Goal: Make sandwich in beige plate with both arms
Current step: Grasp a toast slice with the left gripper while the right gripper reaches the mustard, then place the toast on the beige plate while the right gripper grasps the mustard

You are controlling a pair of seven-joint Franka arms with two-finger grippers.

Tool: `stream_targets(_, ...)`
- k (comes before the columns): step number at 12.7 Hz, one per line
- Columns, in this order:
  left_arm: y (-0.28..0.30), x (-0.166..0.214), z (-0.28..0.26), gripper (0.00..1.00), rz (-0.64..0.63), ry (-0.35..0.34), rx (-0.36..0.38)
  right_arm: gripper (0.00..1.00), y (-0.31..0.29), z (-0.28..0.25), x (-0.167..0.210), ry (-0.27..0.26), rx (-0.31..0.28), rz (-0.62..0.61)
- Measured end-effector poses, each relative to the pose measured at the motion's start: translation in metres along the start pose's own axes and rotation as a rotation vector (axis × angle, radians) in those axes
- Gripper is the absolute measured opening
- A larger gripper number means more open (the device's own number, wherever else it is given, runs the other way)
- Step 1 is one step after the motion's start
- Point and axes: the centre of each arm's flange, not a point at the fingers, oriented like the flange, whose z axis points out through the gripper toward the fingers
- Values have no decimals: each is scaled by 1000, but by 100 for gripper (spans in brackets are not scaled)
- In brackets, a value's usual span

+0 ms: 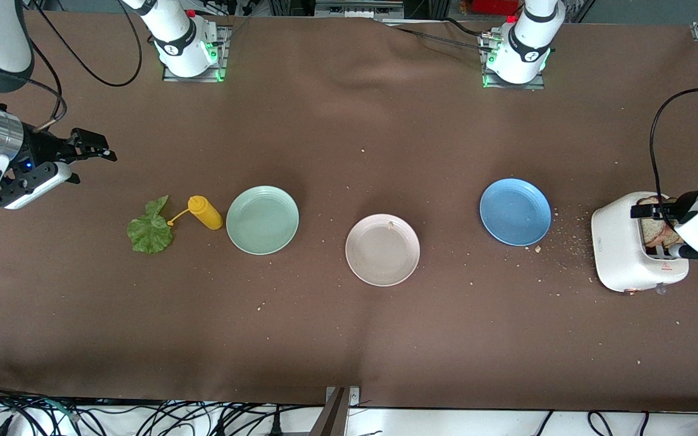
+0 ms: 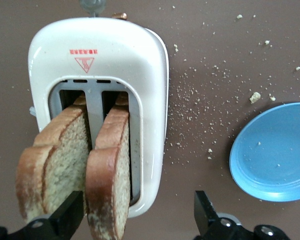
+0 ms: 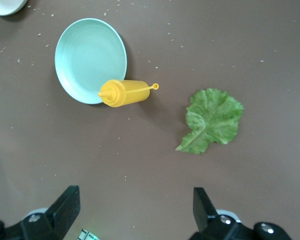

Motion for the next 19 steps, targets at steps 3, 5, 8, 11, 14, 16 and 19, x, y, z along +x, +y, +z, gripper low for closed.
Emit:
stream_targets(3,-3,4,8,72,5,-2,21,100,29,30,-1,33,102,-177)
stream_targets(5,-7,4,6,48,15,-6,62,100,46,53,-2,66,165,-296)
stream_targets(8,-9,6,-6,18,14,10,75,100,76,90,-7,154,258,-445)
stream_targets(11,-10,-2,-60,10,-3,0,76,100,108,135,-12,298,344,-575)
stream_targets(14,9,-21,-126,8,5,-37,70,100,125,182,-8,469,399,-691)
stream_targets(16,58,-26,-147,8,70,-73,46,100,130,209,-3,578,415,-747)
stream_targets(19,148,-20,-145,8,142,-86,-169,100,132,241,3,686,414,-847)
